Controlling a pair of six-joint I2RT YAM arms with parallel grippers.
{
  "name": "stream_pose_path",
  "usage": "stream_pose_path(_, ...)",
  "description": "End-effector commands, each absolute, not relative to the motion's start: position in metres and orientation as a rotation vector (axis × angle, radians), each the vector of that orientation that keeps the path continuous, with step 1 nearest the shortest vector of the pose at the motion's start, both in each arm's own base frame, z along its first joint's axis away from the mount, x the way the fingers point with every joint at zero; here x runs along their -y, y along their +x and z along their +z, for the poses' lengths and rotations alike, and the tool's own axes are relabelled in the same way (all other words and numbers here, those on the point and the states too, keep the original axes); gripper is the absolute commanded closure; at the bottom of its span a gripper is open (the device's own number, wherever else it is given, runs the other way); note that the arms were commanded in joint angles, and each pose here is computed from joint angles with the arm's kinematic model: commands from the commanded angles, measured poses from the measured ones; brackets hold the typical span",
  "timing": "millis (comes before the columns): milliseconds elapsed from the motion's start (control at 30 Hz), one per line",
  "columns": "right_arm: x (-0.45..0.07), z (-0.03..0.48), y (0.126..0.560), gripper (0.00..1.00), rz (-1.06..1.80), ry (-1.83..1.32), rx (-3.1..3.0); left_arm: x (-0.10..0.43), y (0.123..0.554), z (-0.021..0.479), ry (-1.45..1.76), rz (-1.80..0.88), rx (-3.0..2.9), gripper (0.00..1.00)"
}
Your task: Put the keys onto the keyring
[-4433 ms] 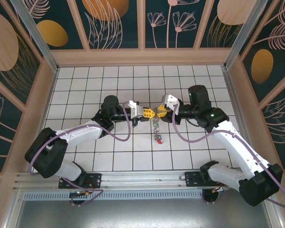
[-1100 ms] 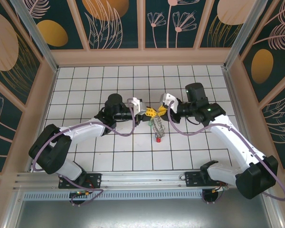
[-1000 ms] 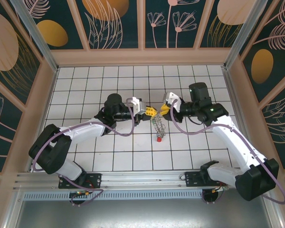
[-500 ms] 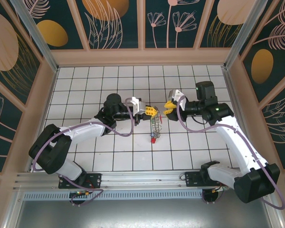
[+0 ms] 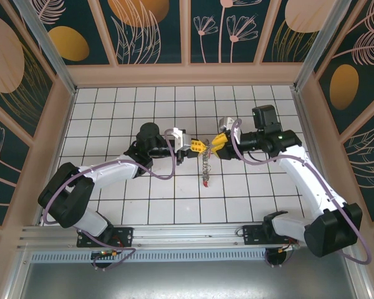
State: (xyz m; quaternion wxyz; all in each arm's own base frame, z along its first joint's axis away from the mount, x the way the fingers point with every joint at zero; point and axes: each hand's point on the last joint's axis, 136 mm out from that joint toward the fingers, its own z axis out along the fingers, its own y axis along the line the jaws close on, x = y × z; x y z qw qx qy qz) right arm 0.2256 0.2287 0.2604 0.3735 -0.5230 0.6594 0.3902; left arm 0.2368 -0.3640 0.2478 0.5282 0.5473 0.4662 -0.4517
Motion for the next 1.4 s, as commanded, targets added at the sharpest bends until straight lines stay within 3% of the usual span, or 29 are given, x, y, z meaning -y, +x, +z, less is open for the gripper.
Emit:
stream_pose_path(0,-0.235,0.266,0.22,0.7,1.081,-1.351,-1.684,0.367,0.231,0.269,1.327,-1.06,-0.999,1.0)
stream_pose_path(100,-0.237,0.258,0.221,0.74,1.09,-1.352,-1.73,0.366,0.231,0.27,1.331,-1.054,-0.994,1.0)
stream_pose_path(267,-0.239,0.258,0.219,0.99,1.14,-1.347,-1.731,0.365,0.229,0.271,1.337,-1.044,-0.977,1.0)
stream_pose_path(300,-0.239,0.259,0.219,1.0,1.147,-1.345,-1.731,0.365,0.229,0.272,1.336,-1.044,-0.977,1.0)
stream_pose_path(767,-0.236,0.218,0.212,1.0,1.25,-1.334,-1.951,0.364,0.231,0.289,1.267,-1.046,-0.909,1.0)
stream_pose_path(1033,-0.249,0.234,0.222,1.0,1.285,-1.322,-1.85,0.37,0.232,0.293,1.244,-1.084,-0.882,1.0)
stream_pose_path(1367,-0.227,0.242,0.233,0.79,0.966,-1.373,-1.818,0.367,0.232,0.293,1.212,-1.096,-0.896,1.0)
